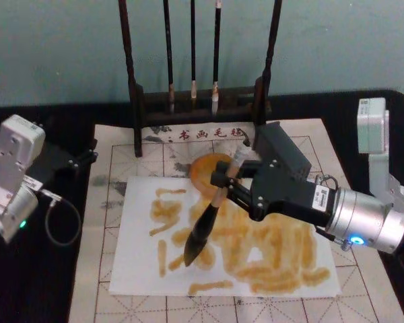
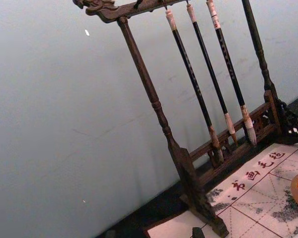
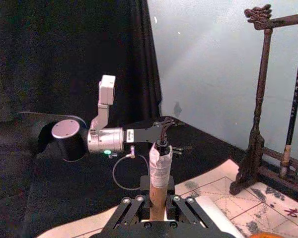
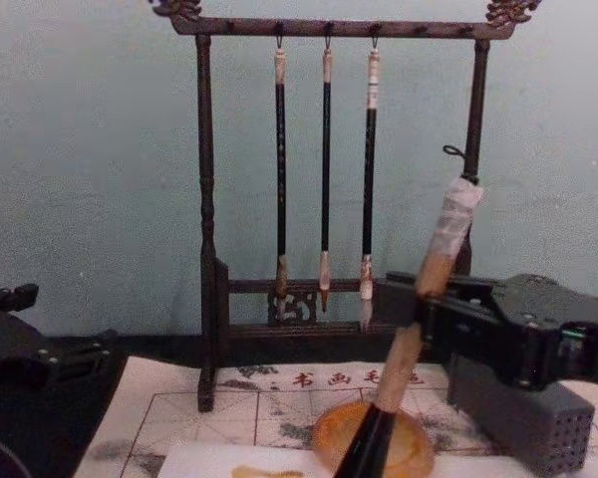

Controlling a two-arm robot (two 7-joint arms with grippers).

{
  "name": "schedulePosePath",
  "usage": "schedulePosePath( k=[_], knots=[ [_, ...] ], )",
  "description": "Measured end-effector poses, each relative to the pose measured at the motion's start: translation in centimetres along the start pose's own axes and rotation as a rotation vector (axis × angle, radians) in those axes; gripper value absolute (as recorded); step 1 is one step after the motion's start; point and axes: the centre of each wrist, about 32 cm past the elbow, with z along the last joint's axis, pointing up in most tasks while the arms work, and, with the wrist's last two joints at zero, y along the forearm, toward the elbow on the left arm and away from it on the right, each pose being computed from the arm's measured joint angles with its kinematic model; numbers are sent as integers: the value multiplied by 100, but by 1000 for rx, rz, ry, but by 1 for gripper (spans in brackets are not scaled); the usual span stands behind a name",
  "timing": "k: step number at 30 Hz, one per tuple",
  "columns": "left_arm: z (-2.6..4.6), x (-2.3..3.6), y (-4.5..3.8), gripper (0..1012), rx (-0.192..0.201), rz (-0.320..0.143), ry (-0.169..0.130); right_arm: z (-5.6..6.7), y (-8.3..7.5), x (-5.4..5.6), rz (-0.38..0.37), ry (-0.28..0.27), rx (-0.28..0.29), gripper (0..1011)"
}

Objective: Pick up the brush from the inkstone, write on the paper, then place the brush back to its original position.

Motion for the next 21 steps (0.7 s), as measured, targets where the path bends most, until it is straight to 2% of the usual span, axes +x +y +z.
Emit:
schedulePosePath(
  k=[21],
  knots=[
    [0, 0, 0, 1001, 0, 0, 0, -58, 87, -20, 21, 17, -8, 185]
  ],
)
